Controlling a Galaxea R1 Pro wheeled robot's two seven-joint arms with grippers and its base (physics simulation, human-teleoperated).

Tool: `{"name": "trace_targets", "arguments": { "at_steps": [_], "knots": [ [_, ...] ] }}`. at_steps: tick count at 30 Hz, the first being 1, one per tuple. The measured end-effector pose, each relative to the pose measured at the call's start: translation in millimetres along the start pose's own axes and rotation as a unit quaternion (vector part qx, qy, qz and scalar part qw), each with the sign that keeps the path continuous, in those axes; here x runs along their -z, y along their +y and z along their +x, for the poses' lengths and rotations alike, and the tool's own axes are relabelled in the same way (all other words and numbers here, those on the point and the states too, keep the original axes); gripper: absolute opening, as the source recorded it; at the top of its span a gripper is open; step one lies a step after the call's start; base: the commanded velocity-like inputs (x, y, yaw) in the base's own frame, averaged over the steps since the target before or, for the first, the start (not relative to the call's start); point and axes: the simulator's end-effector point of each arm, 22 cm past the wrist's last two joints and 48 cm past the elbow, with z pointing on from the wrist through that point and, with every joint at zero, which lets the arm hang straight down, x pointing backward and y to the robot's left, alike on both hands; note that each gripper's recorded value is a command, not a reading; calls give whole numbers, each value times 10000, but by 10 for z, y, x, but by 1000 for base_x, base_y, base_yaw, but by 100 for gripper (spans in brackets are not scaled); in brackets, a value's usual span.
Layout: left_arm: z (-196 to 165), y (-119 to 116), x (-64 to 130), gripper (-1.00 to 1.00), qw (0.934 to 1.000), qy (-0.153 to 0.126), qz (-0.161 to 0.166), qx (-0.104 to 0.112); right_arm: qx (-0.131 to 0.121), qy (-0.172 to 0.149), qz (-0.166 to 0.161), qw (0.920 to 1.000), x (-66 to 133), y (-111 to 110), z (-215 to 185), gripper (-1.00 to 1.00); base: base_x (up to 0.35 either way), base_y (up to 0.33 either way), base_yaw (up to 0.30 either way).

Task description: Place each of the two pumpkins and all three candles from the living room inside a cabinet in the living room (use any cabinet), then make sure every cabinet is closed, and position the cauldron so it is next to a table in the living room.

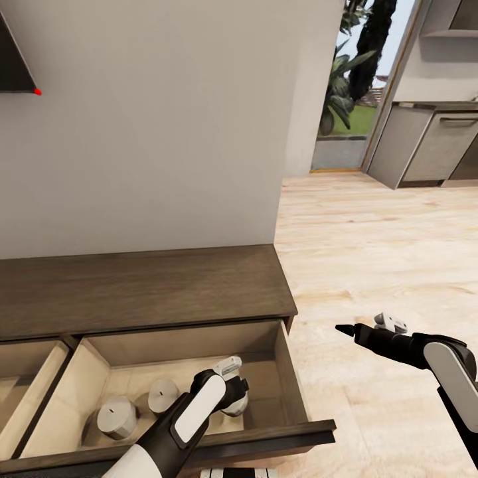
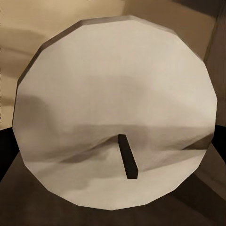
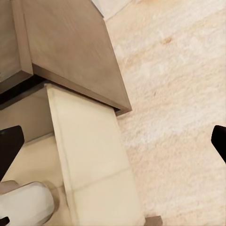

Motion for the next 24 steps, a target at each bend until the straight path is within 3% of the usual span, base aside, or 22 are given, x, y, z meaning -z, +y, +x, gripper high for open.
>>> {"name": "trace_targets", "arguments": {
  "at_steps": [12, 13, 24],
  "knots": [
    [-11, -11, 3, -100, 10000, -2, 41, 21, 2, 0, 4, 10000, 1, -4, 0, 100, 0, 0, 0],
    [-13, -13, 5, 100, 10000, -3, 43, 20, 2, 0, 4, 10000, 1, -4, 0, 100, 0, 0, 0],
    [-19, -13, 6, 100, 10000, -9, 60, 18, 6, -1, 11, 10000, 4, -10, -3, 100, 0, 0, 0]
  ]
}}
